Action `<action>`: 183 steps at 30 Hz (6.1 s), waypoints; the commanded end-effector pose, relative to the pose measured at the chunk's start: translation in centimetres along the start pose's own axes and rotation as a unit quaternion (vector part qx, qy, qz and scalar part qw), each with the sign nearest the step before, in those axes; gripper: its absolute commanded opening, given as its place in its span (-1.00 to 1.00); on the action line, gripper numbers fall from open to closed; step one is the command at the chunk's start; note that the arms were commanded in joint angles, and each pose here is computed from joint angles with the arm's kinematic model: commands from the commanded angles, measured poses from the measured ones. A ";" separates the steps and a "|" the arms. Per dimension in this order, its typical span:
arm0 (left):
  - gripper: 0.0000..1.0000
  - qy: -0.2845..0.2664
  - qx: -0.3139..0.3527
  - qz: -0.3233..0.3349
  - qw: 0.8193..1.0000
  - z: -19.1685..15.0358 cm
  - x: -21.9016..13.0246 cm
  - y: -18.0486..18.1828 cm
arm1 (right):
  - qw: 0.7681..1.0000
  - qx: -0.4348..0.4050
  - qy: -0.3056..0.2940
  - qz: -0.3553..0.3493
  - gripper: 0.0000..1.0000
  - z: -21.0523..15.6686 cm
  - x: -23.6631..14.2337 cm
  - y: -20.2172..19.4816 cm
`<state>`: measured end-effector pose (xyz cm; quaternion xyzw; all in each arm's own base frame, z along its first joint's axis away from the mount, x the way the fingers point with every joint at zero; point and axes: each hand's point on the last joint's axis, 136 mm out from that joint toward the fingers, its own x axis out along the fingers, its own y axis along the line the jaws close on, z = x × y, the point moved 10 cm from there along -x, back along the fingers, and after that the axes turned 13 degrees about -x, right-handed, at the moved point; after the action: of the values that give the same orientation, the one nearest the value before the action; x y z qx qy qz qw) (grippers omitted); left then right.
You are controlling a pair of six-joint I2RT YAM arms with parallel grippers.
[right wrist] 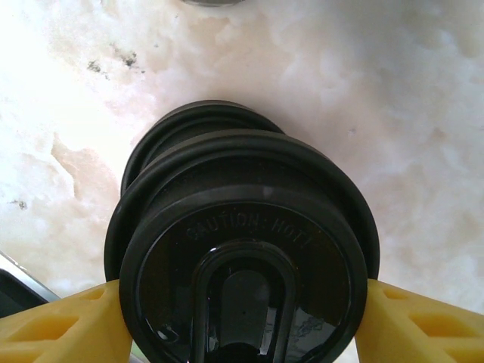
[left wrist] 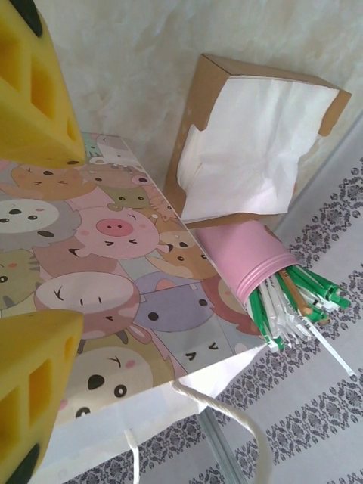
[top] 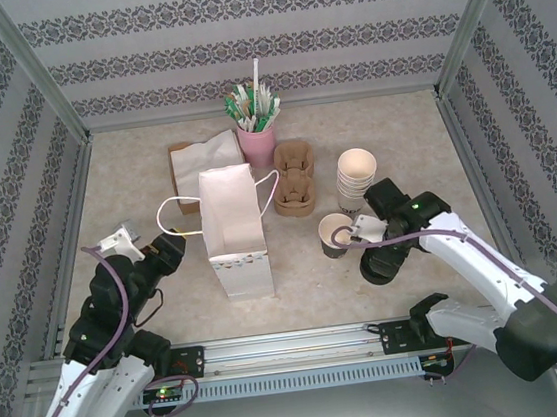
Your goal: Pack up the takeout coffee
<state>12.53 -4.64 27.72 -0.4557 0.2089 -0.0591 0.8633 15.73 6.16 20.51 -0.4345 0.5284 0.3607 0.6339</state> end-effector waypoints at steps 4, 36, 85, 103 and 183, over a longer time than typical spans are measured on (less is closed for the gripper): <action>0.07 -0.008 0.022 0.007 1.000 0.5 -0.5 -0.7 | 0.997 0.036 -0.042 -0.059 0.36 0.0 -4.5 -0.5; 0.09 0.001 0.024 -0.011 1.000 1.0 -0.5 -1.9 | 0.994 0.018 -0.107 0.002 0.36 8.6 -3.8 -2.1; 0.10 0.002 0.023 -0.008 1.000 0.9 -0.7 -1.7 | 0.997 0.036 -0.040 0.061 0.33 9.0 0.6 -2.2; 0.11 -0.003 0.024 -0.009 1.000 1.0 -0.8 -1.9 | 0.996 0.020 0.022 0.086 0.29 7.8 2.8 -1.3; 0.09 0.002 0.016 -0.020 1.000 1.1 -0.9 -2.3 | 0.988 -0.089 -0.124 0.026 0.59 7.3 -2.1 -1.4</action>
<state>12.67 -4.75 29.62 -0.4435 0.2058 -0.0670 0.8697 19.72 12.50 23.12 -0.4352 0.4303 0.4717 0.6348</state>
